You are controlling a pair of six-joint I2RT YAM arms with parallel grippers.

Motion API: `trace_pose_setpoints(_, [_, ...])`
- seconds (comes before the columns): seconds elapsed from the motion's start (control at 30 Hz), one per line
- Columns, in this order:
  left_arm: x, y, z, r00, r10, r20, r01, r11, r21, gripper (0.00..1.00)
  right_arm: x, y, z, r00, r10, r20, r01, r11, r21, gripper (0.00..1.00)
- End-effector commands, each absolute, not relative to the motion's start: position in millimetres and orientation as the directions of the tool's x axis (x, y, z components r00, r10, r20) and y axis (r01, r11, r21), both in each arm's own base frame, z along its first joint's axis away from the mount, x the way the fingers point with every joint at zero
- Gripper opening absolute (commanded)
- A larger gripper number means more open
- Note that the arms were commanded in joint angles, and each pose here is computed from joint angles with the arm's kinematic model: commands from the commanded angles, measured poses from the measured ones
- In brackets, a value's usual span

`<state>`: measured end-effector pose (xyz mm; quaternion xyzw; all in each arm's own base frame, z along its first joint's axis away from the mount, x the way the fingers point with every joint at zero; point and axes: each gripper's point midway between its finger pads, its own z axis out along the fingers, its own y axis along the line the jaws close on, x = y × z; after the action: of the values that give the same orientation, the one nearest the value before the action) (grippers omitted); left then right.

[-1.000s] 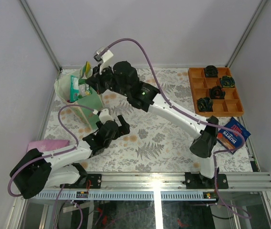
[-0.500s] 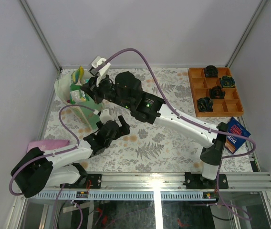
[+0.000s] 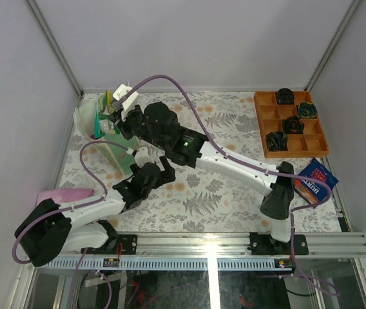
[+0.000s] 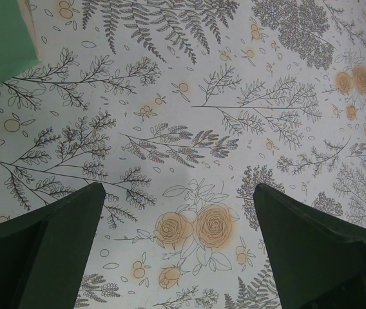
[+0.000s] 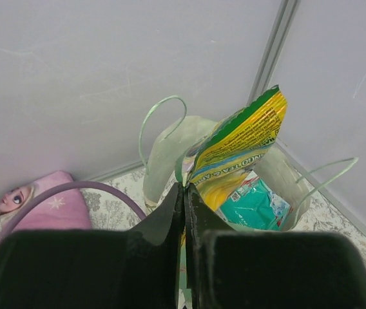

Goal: Place the snacks into the paper bag
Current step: Place the snack in the paper bag.

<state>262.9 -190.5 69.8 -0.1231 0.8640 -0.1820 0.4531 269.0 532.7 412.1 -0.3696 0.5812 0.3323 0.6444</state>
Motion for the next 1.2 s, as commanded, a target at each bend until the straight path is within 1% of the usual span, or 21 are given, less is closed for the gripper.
trace_pose_setpoints(0.0, [269.0,-195.0,78.6,-0.531,-0.381,-0.757,-0.030,0.901,-0.433,1.00,277.5,528.0,462.1,0.232,0.127,-0.964,-0.819,0.561,-0.123,0.00])
trace_pose_setpoints(0.17, [268.9,-194.6,78.5,-0.531,-0.381,-0.757,-0.030,0.901,-0.432,1.00,292.5,533.5,459.0,0.251,0.122,-0.960,-0.801,0.583,-0.135,0.00])
trace_pose_setpoints(0.43, [270.7,-194.5,78.8,-0.527,-0.377,-0.762,-0.031,0.904,-0.426,1.00,340.2,539.6,429.6,0.177,0.131,-0.975,-0.807,0.586,-0.068,0.00])
trace_pose_setpoints(0.67, [272.3,-194.8,76.9,-0.529,-0.368,-0.765,-0.034,0.910,-0.414,1.00,347.8,556.5,414.5,0.167,0.120,-0.979,-0.830,0.553,-0.073,0.00])
trace_pose_setpoints(0.9, [273.5,-194.6,76.9,-0.528,-0.364,-0.767,-0.034,0.912,-0.409,1.00,347.2,567.1,395.5,0.124,0.092,-0.988,-0.857,0.512,-0.060,0.01])
trace_pose_setpoints(0.97, [273.7,-194.9,76.9,-0.529,-0.364,-0.767,-0.034,0.912,-0.409,1.00,345.7,564.1,392.5,0.116,0.086,-0.990,-0.857,0.511,-0.056,0.07])
trace_pose_setpoints(1.03, [273.7,-195.6,77.4,-0.529,-0.364,-0.767,-0.032,0.911,-0.411,1.00,342.4,559.2,394.1,0.117,0.088,-0.989,-0.858,0.510,-0.056,0.19])
trace_pose_setpoints(1.1, [273.7,-195.2,77.5,-0.528,-0.365,-0.767,-0.033,0.911,-0.411,1.00,338.7,554.2,397.0,0.120,0.094,-0.988,-0.859,0.508,-0.056,0.27])
trace_pose_setpoints(1.13, [273.8,-195.3,77.8,-0.528,-0.365,-0.767,-0.033,0.911,-0.412,1.00,337.7,552.6,394.8,0.116,0.091,-0.989,-0.859,0.508,-0.054,0.33])
trace_pose_setpoints(1.17, [273.8,-195.0,78.0,-0.527,-0.367,-0.767,-0.034,0.911,-0.412,1.00,336.7,550.7,396.1,0.119,0.091,-0.989,-0.859,0.509,-0.056,0.36])
